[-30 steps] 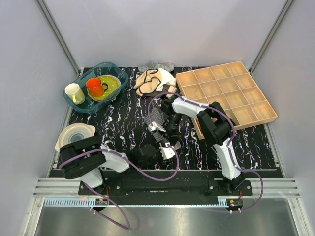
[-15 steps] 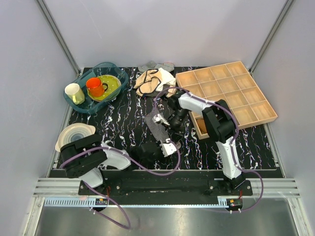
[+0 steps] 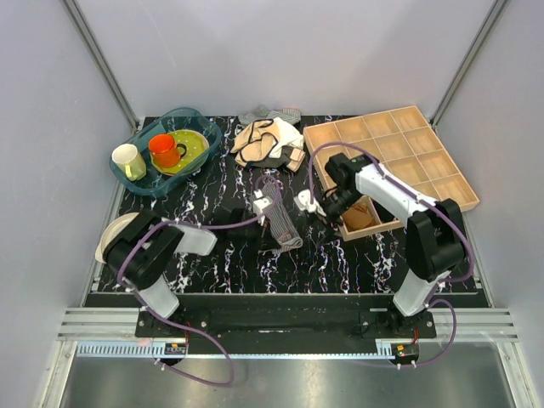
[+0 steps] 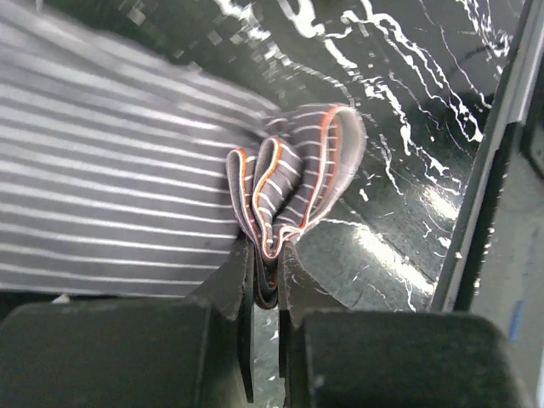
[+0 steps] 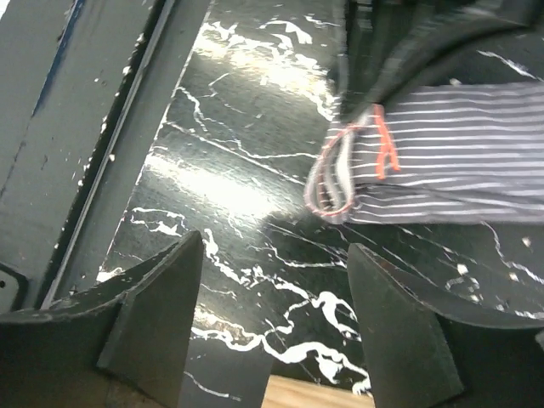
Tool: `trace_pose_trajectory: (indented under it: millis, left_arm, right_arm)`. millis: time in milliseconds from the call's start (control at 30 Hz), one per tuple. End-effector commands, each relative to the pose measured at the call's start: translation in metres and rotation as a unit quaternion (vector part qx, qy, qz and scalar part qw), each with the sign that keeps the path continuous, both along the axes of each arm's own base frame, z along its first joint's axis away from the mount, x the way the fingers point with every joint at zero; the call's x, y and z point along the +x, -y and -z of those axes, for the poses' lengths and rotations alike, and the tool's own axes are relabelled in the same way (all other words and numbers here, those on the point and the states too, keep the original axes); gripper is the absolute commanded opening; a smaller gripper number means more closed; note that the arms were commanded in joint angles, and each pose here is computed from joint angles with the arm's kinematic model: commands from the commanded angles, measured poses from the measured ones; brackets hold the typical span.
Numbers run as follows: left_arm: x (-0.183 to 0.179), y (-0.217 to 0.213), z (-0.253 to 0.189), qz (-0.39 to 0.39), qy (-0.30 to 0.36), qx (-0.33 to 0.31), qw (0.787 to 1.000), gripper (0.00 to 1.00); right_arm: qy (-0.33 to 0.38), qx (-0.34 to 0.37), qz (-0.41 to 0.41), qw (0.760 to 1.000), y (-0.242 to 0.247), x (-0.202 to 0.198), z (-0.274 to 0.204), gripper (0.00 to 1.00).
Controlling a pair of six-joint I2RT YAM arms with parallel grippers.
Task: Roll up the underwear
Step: Roll the underwear to the center of the board.
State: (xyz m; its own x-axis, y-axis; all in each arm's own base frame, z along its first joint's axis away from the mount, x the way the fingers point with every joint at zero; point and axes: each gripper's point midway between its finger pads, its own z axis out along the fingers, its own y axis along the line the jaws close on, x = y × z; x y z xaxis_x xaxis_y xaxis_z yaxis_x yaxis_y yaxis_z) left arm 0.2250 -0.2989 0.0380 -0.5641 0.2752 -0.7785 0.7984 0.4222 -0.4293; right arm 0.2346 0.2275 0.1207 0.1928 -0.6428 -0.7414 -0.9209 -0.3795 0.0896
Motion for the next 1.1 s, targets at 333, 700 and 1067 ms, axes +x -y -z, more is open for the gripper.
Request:
trace_pose_trajectory:
  millis: [333,700,1067]
  left_arm:
    - [0.022,-0.015,0.021,-0.036,-0.246,-0.076,0.966,0.00]
    - [0.032,-0.018,0.025,-0.052,-0.254,-0.076,0.963,0.02]
    - [0.052,-0.024,-0.061,-0.094,-0.111,-0.162,0.976,0.36]
  right_arm:
    - [0.232,0.060,-0.160,0.957,-0.071,-0.015,0.051,0.60]
    - [0.292,0.001,-0.143,0.946,-0.069,0.014,0.094,0.60]
    - [0.272,-0.082,-0.140,0.948,-0.046,0.019,0.128,0.40]
